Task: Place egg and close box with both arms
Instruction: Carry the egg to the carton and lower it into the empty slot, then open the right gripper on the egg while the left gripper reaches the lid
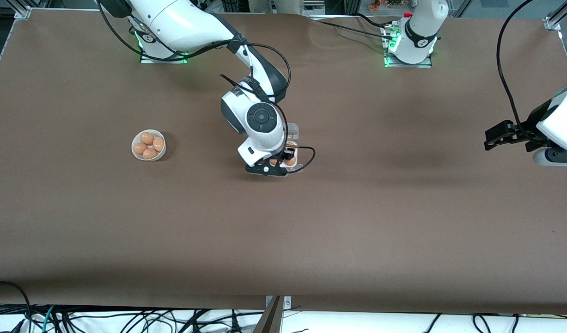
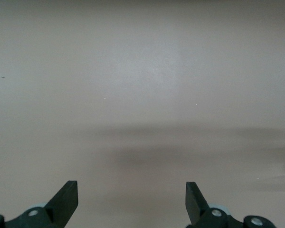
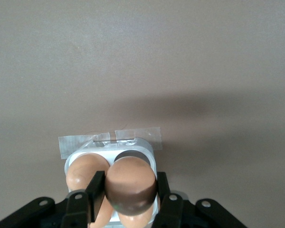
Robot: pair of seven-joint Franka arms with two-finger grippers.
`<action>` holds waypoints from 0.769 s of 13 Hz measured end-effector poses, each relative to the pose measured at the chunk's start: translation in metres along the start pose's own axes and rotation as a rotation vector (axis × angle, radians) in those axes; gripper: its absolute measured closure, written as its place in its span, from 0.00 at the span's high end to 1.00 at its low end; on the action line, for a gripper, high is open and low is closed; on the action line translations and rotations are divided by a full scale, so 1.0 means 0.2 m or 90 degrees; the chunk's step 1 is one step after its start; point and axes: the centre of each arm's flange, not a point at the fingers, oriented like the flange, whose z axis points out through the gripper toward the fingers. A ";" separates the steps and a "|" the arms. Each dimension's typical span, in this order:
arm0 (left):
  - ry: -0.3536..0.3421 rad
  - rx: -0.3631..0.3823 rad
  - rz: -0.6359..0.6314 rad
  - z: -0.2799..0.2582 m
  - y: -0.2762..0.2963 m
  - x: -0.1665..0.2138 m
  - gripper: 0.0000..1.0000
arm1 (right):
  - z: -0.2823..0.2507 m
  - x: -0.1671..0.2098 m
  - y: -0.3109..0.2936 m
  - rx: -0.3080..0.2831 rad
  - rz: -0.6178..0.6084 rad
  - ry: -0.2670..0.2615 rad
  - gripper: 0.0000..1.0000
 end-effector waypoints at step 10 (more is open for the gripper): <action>-0.045 0.004 0.075 0.08 0.54 -0.06 1.00 | 0.02 -0.01 0.00 -0.006 0.016 0.000 1.00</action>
